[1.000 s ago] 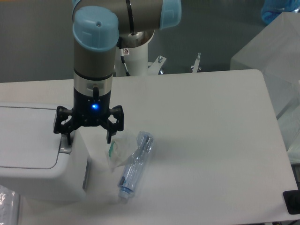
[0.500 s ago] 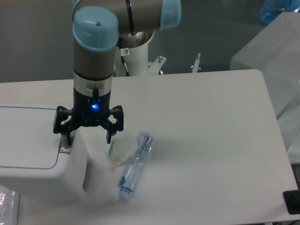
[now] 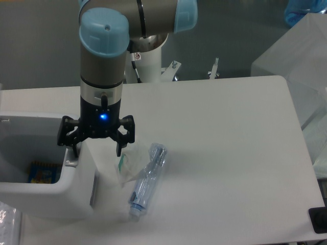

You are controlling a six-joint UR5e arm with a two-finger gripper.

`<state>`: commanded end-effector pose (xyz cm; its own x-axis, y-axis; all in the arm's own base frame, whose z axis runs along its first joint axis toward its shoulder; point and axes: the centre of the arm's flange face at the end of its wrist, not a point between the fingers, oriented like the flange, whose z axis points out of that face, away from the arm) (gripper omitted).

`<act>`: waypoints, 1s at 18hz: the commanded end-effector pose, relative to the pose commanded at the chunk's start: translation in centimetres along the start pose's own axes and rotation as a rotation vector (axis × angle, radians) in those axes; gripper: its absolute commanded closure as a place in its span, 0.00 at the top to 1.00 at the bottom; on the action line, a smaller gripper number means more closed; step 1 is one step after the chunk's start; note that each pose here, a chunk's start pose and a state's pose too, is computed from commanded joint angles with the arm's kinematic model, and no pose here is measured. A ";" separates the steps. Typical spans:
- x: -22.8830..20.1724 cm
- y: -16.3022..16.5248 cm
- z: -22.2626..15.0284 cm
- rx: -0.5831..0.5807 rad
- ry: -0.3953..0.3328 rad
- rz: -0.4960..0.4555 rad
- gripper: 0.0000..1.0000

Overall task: Open the trash can
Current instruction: 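Raise the gripper and move it away from the open bin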

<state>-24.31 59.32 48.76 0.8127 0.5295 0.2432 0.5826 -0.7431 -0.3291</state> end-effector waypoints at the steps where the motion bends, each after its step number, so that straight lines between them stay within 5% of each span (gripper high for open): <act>1: 0.1 -0.1 -0.6 0.011 0.001 0.004 1.00; 8: -4.5 -3.3 -5.4 0.159 -0.042 -0.021 1.00; 12: -11.5 -4.8 -8.5 0.211 -0.164 -0.064 1.00; 18: -20.0 -4.3 -9.2 0.123 -0.350 0.146 1.00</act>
<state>-43.17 48.17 53.70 0.8277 0.5453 -0.1325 0.4404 -0.7775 -0.4490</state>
